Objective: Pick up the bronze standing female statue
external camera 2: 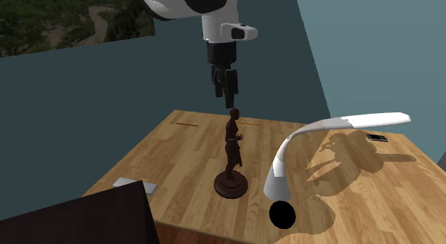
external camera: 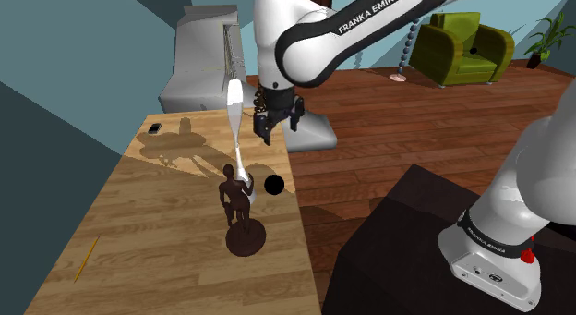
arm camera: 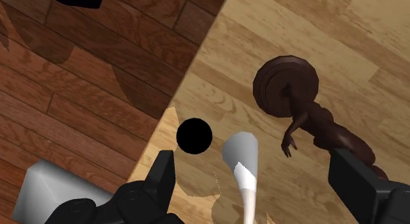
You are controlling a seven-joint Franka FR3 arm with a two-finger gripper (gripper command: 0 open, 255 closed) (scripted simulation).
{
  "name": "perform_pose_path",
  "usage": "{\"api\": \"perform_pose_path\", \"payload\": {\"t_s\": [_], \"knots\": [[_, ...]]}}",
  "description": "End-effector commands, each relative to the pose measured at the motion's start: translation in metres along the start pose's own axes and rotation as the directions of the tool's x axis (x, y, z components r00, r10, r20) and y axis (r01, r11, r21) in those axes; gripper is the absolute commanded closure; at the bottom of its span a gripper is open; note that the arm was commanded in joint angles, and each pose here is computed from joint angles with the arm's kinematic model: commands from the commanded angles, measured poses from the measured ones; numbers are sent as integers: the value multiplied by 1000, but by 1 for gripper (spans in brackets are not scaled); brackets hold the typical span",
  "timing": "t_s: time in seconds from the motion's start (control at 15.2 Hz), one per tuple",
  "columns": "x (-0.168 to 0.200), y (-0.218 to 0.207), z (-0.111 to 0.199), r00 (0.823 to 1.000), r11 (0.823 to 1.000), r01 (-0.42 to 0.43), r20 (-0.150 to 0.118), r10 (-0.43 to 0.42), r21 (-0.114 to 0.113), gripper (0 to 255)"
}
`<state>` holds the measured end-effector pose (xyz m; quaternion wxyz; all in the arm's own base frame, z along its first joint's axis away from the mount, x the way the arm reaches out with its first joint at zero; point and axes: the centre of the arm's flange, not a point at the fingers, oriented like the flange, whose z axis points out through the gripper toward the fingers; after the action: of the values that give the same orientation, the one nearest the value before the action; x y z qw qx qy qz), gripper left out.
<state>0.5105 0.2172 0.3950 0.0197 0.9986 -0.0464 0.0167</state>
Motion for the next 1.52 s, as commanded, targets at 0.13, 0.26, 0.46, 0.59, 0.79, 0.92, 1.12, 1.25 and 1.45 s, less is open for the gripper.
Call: {"api": "perform_pose_path", "payload": {"t_s": [0.13, 0.26, 0.46, 0.59, 0.79, 0.92, 1.12, 1.25, 1.45], "knots": [[28, -40, 27, 1000, 1000, 5, -1, -5, 11, 0], [40, -59, 40, 1000, 1000, 8, -1, -8, 15, 0], [58, -87, 59, 1000, 1000, 12, -2, -12, 23, 0], [70, -107, 71, 1000, 1000, 15, -3, -15, 27, 0], [89, -135, 90, 1000, 999, 19, -3, -19, 35, 0], [89, -136, 96, 1000, 999, 19, -3, -19, 35, 0], [88, -137, 112, 1000, 999, 19, -3, -19, 35, 0], [88, -137, 122, 1000, 999, 19, -3, -19, 35, 0], [88, -138, 131, 1000, 999, 19, -3, -19, 35, 0]]}}
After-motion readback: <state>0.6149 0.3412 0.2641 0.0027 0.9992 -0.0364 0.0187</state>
